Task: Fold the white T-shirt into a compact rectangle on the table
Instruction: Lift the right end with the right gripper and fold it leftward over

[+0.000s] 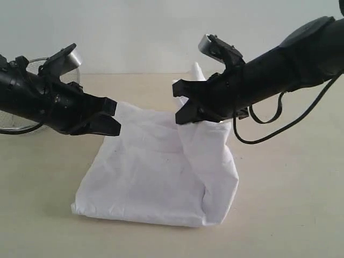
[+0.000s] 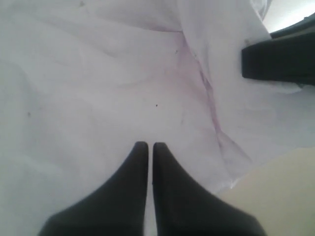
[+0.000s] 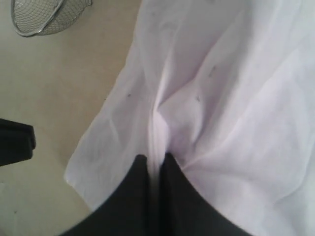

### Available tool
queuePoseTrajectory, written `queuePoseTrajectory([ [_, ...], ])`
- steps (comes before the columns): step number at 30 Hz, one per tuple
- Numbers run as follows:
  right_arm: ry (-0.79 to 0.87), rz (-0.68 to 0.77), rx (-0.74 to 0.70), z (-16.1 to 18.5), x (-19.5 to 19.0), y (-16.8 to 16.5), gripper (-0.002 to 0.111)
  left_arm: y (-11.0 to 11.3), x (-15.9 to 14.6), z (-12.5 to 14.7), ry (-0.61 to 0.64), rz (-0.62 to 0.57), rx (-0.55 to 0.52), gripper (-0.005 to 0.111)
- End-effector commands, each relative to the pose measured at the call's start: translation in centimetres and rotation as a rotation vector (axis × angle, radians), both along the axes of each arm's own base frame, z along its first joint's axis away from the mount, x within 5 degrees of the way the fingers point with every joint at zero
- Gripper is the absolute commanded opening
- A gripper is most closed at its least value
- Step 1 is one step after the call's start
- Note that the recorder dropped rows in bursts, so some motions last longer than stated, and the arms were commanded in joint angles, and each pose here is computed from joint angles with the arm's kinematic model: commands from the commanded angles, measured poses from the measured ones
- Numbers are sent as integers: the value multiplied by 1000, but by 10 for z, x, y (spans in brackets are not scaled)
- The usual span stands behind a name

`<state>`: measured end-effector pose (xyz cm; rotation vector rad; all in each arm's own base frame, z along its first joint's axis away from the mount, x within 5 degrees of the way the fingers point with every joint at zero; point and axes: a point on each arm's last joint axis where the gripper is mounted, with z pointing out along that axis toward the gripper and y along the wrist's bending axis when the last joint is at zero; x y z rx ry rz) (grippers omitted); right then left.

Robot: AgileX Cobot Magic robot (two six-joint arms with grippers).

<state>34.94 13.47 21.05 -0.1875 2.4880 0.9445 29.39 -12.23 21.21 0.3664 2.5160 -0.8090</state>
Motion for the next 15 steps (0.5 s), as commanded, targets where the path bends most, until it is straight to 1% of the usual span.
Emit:
queuePoseTrajectory([
  [1, -45, -7, -2, 7, -3, 17, 0, 3, -6, 12, -44, -16, 26, 5],
  [5, -62, -19, -1, 8, -4, 26, 0, 12, -11, 25, -76, 38, 93, 5],
  [7, -76, -25, -9, 8, -5, 30, 0, 19, -16, 34, -85, 77, 143, 5],
  [9, -84, -32, -9, 8, -5, 34, 0, 23, -22, 47, -117, 96, 151, 5],
  [11, -83, -31, 15, 9, -6, 39, 0, 24, -29, 59, -155, 99, 136, 5],
  [14, -70, 16, 34, 7, 0, 53, 0, 24, -34, 64, -150, 82, 132, 5],
  [15, -65, 36, 44, 6, 1, 64, 0, 24, -35, 63, -145, 76, 137, 5],
])
